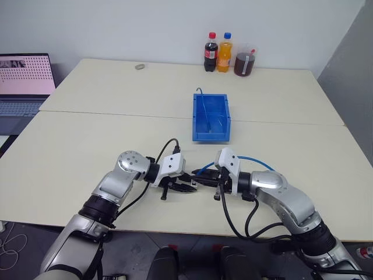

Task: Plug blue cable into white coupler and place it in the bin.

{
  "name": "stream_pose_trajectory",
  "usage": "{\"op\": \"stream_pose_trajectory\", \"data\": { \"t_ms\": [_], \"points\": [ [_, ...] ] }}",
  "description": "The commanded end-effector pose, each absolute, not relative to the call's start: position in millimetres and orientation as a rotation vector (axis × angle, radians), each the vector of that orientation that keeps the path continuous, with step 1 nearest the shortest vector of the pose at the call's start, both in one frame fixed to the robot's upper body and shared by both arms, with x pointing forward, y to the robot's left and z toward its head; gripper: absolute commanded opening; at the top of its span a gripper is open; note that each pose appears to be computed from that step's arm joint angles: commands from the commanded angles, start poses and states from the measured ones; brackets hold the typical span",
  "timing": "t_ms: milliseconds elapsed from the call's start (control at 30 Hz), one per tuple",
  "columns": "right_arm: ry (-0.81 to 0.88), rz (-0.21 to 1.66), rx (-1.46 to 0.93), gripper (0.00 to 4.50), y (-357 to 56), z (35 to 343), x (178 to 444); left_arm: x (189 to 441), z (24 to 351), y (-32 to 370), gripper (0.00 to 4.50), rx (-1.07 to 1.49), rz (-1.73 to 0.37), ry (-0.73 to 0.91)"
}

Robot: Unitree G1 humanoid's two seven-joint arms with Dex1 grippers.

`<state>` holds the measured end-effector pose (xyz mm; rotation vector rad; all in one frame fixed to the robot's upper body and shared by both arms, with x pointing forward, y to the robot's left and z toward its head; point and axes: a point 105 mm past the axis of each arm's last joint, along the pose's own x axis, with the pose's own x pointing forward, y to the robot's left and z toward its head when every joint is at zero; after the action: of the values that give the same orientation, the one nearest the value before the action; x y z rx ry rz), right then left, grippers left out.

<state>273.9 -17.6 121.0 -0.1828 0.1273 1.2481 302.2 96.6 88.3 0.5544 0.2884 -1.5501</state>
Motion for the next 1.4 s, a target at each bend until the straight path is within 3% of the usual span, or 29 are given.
{"op": "stream_pose_trajectory", "data": {
  "t_ms": [33,633,967,1400],
  "points": [
    [0.08,1.271,-0.224,0.13,-14,126,272,300,91,96,0.8,0.559,-1.558,0.282],
    [0.146,1.279,-0.327,0.13,-21,98,275,303,92,98,0.8,0.555,-1.541,0.278],
    [0.152,1.292,-0.331,0.13,-10,107,275,304,92,97,0.8,0.551,-1.529,0.27],
    [0.414,1.388,-0.482,0.13,-11,60,267,301,89,96,0.8,0.542,-1.534,0.277]
  ]
}}
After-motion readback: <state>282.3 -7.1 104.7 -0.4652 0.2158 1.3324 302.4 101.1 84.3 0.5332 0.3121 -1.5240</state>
